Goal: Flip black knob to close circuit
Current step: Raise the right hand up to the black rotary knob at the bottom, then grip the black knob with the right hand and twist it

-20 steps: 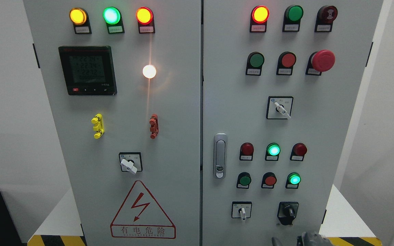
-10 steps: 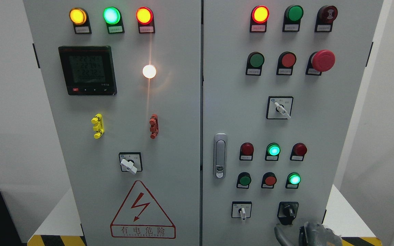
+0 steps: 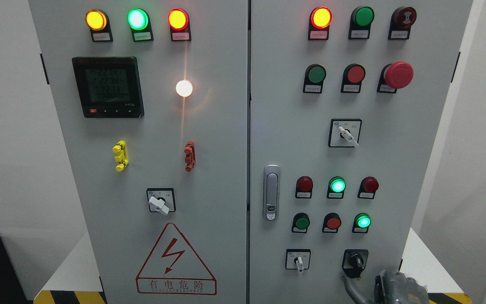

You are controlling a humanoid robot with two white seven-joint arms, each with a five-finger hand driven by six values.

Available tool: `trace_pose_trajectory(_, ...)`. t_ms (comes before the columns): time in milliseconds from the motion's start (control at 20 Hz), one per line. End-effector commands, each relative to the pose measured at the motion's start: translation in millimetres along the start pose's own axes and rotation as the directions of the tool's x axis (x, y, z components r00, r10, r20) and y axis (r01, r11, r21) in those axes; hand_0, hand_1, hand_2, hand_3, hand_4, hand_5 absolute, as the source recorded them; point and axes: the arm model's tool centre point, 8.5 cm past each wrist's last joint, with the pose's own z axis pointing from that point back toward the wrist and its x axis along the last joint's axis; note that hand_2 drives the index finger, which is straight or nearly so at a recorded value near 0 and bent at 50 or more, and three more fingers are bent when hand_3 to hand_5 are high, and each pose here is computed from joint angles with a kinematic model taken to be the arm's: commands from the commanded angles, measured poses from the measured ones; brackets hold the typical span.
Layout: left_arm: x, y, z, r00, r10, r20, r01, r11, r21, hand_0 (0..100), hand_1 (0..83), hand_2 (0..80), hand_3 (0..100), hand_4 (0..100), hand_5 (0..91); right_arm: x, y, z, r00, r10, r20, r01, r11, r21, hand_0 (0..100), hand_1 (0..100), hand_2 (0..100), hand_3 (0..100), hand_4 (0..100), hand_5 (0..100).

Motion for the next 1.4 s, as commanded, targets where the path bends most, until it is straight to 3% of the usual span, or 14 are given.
trace_pose_trajectory(0,-0.1,0.0,0.0,1.0,0.001,0.0,-0.001,1.0,0.0,12,55.6,0.0,0,0,0.0,-8.9,-8.9,-6.6,1.0,0.009,-0.03,-0.009,1.0,-0.013,0,0,94,100,97,98)
trace_pose_trajectory(1350,-0.1,0.0,0.0,1.0,0.001,0.0,-0.001,1.0,0.0,12,55.6,0.0,0,0,0.0,-12.9,-13.3,-10.4,0.999,-0.002,-0.049,0.001,1.0,-0.017,0,0,93,100,98,99)
